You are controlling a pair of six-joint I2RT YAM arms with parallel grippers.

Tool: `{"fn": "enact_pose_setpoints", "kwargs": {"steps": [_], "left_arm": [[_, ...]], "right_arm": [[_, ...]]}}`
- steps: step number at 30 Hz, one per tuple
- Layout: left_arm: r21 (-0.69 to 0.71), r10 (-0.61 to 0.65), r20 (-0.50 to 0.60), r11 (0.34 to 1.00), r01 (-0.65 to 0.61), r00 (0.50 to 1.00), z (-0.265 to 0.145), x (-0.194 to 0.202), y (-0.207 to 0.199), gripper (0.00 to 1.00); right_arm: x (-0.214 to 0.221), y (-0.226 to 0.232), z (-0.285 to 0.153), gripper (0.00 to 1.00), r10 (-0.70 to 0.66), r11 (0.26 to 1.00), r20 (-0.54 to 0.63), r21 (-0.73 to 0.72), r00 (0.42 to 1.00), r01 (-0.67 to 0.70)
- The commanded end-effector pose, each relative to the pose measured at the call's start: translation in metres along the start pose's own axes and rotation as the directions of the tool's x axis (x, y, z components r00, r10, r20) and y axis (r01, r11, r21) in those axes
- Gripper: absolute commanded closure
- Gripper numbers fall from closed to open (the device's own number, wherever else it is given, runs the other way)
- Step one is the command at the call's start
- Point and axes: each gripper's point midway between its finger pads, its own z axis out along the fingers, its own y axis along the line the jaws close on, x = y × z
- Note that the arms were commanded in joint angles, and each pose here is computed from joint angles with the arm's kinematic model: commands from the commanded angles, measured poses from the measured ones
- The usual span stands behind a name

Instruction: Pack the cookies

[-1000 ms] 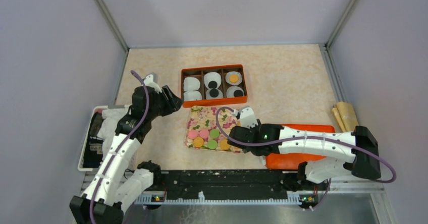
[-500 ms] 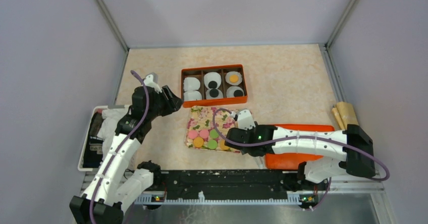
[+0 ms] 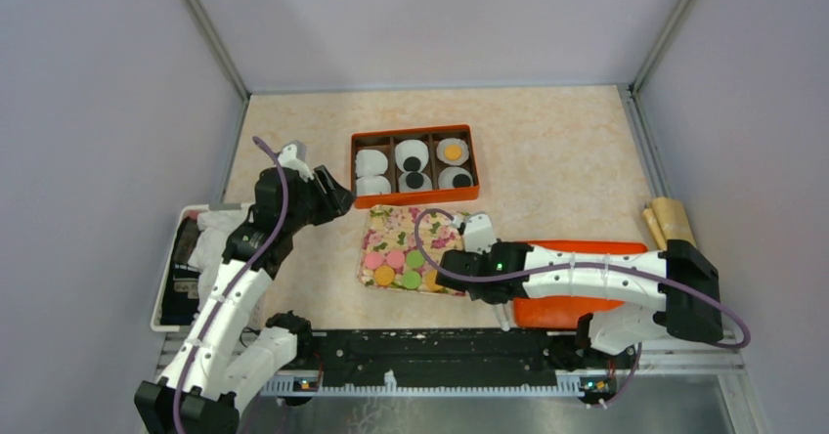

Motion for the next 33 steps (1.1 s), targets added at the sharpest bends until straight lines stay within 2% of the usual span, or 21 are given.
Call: {"fn": "enact_pose_setpoints", "kwargs": {"steps": [1,3,7,10,21,25,28,33], "left_arm": [[0.047,-0.005,0.039,0.999,0.003,0.999,-0.004,-0.009,-0.010,0.43],[0.042,-0.004,0.038,0.999,0.002,0.999,-0.004,-0.009,-0.009,0.43],[0.035,-0.002,0.048,0.999,0.000,0.999,-0.006,-0.011,-0.008,0.43],[0.025,-0.002,0.061,1.000,0.000,0.998,-0.009,-0.014,-0.008,0.43],[-0.119,-0.003,0.148,0.993,0.021,0.989,-0.013,-0.046,0.007,0.43],[-0.187,-0.008,0.215,0.981,0.049,0.976,-0.022,-0.067,0.014,0.42],[-0.184,-0.001,0.268,0.982,0.053,0.963,-0.030,-0.085,0.009,0.41],[-0.201,-0.001,0.255,0.978,0.054,0.967,-0.025,-0.090,0.013,0.41]], "right_arm": [[-0.006,0.008,-0.002,0.57,0.028,0.999,0.018,-0.037,0.999,-0.027],[-0.008,0.014,-0.001,0.62,0.015,0.999,0.015,-0.050,1.000,-0.015],[-0.020,0.026,-0.003,0.77,0.000,0.997,0.036,-0.080,0.999,0.003],[-0.035,0.036,-0.010,0.84,-0.001,0.994,0.070,-0.112,0.998,0.009],[-0.116,0.068,-0.037,0.87,-0.008,0.983,0.233,-0.174,0.972,0.050],[-0.152,0.071,-0.031,0.87,-0.001,0.983,0.274,-0.178,0.962,0.052],[-0.187,0.078,-0.020,0.87,0.013,0.978,0.311,-0.201,0.950,0.053],[-0.236,0.098,0.004,0.87,-0.022,0.979,0.344,-0.184,0.939,0.090]]}}
